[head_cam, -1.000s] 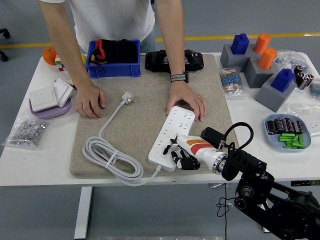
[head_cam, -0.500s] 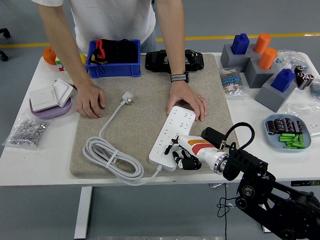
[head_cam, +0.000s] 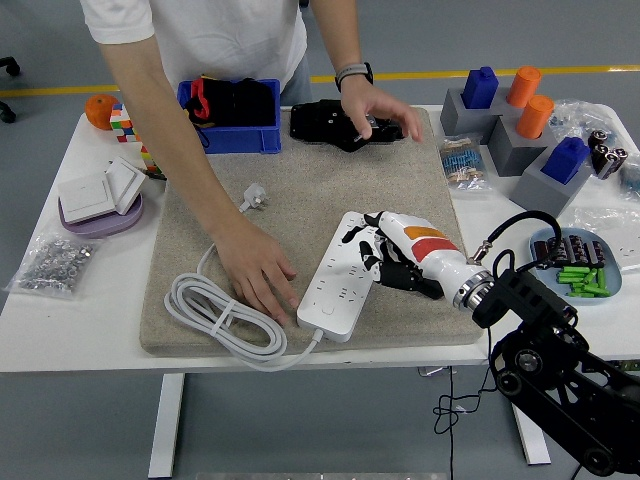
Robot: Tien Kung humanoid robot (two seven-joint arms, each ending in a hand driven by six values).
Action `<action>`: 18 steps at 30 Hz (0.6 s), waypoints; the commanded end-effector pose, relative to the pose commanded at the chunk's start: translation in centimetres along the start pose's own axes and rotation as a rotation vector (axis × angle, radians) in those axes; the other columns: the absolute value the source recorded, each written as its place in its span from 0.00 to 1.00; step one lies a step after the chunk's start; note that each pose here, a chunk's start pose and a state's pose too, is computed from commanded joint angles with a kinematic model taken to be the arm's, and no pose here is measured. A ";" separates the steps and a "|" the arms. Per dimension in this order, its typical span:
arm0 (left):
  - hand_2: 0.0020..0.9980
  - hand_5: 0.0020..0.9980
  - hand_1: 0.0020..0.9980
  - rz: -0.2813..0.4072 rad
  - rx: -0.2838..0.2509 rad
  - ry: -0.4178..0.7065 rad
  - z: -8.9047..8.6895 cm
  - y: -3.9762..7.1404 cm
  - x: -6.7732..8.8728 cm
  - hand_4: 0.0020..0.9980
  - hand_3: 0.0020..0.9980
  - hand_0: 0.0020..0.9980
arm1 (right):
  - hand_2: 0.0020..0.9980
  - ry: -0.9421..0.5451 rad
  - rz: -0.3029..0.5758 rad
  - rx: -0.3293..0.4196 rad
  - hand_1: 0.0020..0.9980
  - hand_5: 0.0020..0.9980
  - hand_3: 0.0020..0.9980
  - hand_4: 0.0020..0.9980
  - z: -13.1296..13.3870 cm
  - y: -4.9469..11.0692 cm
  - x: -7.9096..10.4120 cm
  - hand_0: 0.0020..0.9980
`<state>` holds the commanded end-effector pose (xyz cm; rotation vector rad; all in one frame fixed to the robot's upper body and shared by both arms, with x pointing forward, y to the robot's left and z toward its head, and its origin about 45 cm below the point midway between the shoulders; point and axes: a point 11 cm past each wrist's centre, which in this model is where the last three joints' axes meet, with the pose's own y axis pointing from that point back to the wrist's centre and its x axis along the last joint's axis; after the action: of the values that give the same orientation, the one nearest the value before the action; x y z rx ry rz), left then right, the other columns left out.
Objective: Press the white button,pick up the black plug,place it near the board,insert it into the board
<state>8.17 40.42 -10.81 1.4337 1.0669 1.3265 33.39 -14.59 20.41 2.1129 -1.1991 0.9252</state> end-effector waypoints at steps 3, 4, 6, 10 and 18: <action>0.59 0.29 0.66 -0.001 -0.001 0.002 0.0 0.0 -0.1 0.65 0.68 0.71 | 0.39 -0.017 0.047 -0.042 0.37 0.09 0.59 0.63 1.8 0.5 0.8 0.41; 0.59 0.29 0.66 -0.002 -0.001 0.004 0.0 0.0 -0.1 0.65 0.68 0.71 | 0.39 -0.019 0.063 -0.064 0.37 0.09 0.59 0.63 2.6 0.8 1.0 0.41; 0.59 0.29 0.66 -0.003 -0.001 0.006 0.0 0.0 -0.2 0.65 0.68 0.71 | 0.64 -0.024 0.083 -0.087 0.68 0.16 0.66 0.84 3.5 1.1 1.4 0.69; 0.59 0.29 0.66 -0.005 0.000 0.009 -0.1 0.0 -0.3 0.65 0.68 0.71 | 0.64 -0.039 0.132 -0.159 0.68 0.16 0.66 0.84 6.1 2.2 2.0 0.69; 0.59 0.29 0.66 -0.005 -0.003 0.007 0.1 0.0 -0.3 0.65 0.68 0.71 | 0.82 -0.075 0.184 -0.262 0.84 0.30 0.80 1.00 9.8 3.9 1.2 0.85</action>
<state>8.25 40.14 -10.88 1.4241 1.0716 1.3306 33.38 -24.11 15.65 1.8673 -1.4865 0.7254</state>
